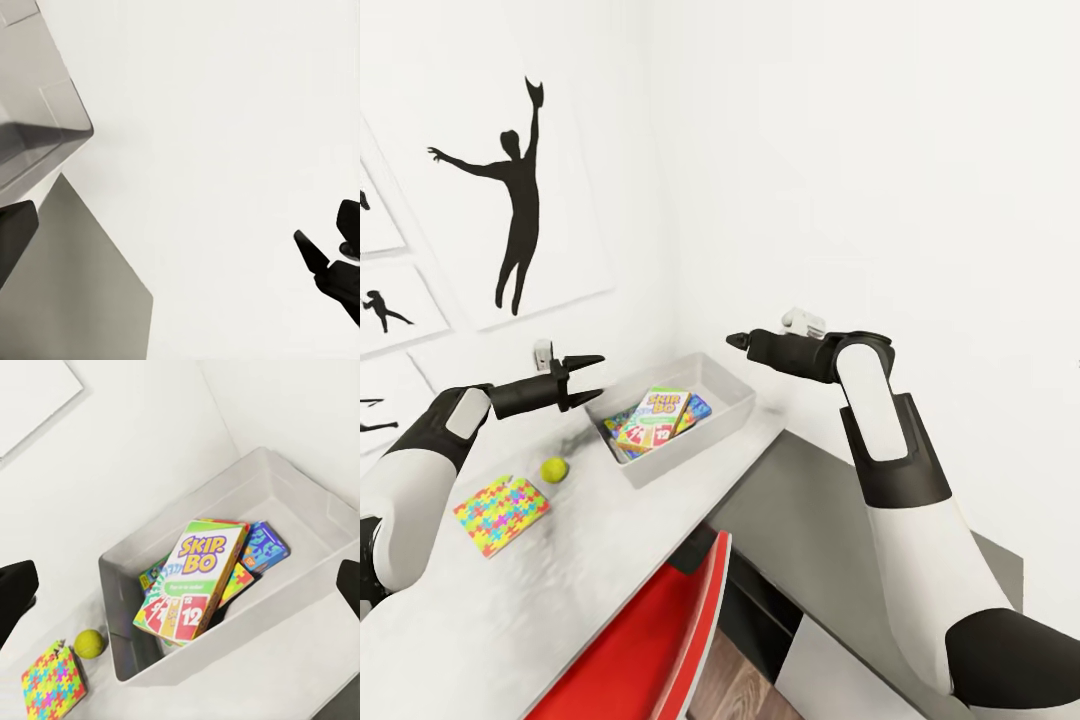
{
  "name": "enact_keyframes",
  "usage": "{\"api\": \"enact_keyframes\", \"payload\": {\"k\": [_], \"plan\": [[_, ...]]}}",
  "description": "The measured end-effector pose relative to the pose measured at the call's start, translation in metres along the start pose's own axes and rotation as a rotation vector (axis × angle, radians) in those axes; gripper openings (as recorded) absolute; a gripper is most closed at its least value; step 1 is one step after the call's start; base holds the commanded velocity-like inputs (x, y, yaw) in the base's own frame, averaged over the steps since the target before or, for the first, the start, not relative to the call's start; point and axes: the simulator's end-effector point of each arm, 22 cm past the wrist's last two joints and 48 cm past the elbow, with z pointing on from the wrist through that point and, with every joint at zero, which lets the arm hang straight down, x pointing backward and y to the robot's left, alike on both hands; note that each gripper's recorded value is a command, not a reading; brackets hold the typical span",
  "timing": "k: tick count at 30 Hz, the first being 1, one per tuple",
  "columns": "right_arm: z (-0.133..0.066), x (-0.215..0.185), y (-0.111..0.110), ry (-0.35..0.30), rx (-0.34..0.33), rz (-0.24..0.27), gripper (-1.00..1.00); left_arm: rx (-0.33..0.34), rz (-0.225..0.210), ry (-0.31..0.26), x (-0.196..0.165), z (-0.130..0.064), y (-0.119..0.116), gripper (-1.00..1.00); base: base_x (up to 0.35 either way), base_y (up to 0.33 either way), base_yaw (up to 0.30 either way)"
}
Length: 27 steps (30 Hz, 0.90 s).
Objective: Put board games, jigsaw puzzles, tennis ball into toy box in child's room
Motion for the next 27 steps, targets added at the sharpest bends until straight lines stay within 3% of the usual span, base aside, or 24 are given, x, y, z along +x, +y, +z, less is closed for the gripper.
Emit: {"api": "enact_keyframes", "payload": {"k": [27], "plan": [[-0.02, -0.015, 0.015, -0.034, -0.01, -0.019, 1.0, 0.027, 0.036, -0.009, -0.002, -0.006, -0.032, 1.0, 0.0, 0.0, 0.0]]}}
